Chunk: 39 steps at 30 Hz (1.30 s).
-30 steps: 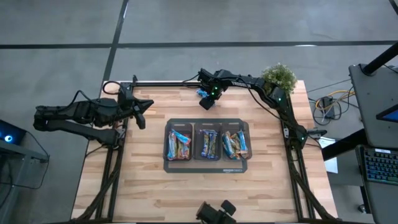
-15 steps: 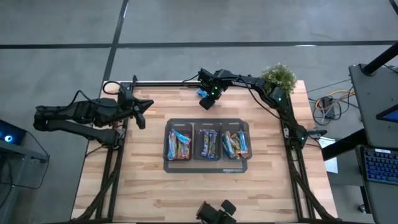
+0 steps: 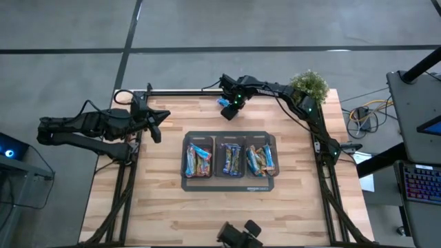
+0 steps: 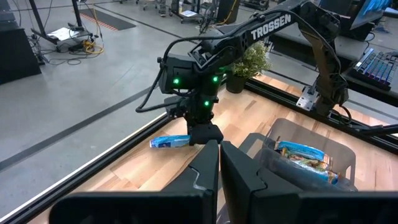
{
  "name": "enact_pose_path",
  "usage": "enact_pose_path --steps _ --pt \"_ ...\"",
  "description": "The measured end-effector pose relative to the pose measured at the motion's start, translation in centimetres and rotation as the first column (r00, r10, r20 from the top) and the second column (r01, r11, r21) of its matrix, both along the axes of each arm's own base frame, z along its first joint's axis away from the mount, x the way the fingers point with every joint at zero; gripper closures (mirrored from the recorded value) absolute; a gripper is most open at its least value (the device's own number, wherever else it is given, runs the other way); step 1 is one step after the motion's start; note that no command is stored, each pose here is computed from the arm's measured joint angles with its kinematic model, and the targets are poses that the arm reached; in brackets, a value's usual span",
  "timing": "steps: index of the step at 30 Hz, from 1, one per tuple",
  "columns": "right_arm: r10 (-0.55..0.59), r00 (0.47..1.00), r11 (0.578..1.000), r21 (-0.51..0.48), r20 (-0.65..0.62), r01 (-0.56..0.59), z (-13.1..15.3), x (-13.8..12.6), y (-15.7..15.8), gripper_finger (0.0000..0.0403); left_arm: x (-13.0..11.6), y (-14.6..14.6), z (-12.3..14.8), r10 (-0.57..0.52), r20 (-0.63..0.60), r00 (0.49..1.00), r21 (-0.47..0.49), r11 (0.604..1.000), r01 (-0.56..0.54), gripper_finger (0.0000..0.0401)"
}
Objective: Pick and place Granola Bars by type
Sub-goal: Put the blue granola bar into the middle black bin
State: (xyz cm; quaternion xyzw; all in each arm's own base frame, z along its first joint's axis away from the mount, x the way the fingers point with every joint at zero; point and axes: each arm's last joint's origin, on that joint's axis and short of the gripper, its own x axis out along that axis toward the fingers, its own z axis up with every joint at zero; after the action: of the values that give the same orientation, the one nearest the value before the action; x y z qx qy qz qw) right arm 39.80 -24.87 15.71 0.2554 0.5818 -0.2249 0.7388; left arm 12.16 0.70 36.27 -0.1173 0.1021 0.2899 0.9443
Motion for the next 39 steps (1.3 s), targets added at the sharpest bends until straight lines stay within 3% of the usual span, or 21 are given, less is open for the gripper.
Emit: enact_pose_path --steps 23,39 --pt "0.177 0.983 0.982 -0.083 0.05 -0.173 8.8 1.3 0.9 0.0325 0.0 0.0 0.0 0.001 0.003 1.0 -0.004 1.0 -0.001 0.0401" --pt "0.258 0.965 0.966 -0.033 0.04 -0.257 9.9 2.7 5.3 0.0337 0.0 0.0 0.0 -0.001 -0.001 1.0 0.002 1.0 0.001 0.0401"
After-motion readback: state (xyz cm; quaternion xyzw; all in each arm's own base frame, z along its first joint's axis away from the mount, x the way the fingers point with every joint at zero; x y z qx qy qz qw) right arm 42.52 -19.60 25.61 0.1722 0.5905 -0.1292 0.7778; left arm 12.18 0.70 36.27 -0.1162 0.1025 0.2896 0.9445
